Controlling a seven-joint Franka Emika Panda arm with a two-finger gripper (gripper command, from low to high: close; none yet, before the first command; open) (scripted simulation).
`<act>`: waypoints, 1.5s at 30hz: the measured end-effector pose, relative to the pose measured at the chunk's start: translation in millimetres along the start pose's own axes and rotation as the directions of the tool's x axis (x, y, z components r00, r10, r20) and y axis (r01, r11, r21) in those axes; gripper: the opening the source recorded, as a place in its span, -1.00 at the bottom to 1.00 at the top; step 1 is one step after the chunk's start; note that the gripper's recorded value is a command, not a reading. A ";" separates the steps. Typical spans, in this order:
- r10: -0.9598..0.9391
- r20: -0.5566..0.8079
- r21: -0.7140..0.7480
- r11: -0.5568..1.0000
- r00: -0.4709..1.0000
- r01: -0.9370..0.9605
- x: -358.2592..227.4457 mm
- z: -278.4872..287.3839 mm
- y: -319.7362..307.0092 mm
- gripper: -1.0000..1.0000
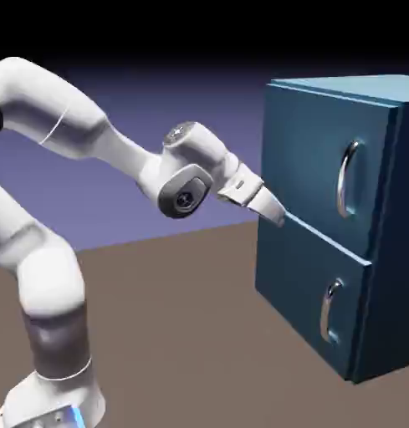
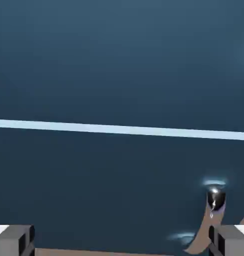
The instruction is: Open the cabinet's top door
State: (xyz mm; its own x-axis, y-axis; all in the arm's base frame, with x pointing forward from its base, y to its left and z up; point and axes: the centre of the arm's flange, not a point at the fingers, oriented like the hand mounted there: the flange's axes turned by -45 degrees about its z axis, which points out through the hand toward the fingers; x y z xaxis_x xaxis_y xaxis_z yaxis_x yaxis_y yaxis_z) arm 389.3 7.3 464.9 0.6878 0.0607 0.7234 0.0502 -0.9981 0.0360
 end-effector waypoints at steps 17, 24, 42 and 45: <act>-0.075 -0.194 -0.006 0.997 0.978 0.075 45.2 -61.8 -13.5 0.00; -0.083 -0.277 -0.020 0.997 0.957 0.081 52.3 -79.7 -6.3 0.00; -0.055 -0.486 -0.044 0.998 0.872 0.038 51.8 -85.0 41.3 0.00; -0.045 -0.518 -0.042 0.999 0.854 0.027 49.9 -79.2 51.9 0.00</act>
State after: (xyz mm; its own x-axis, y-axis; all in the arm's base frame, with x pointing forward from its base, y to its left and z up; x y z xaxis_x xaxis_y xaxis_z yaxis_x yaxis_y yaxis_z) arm 368.9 -42.3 557.5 0.2100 0.0907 0.9735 0.0379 -0.9957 0.0846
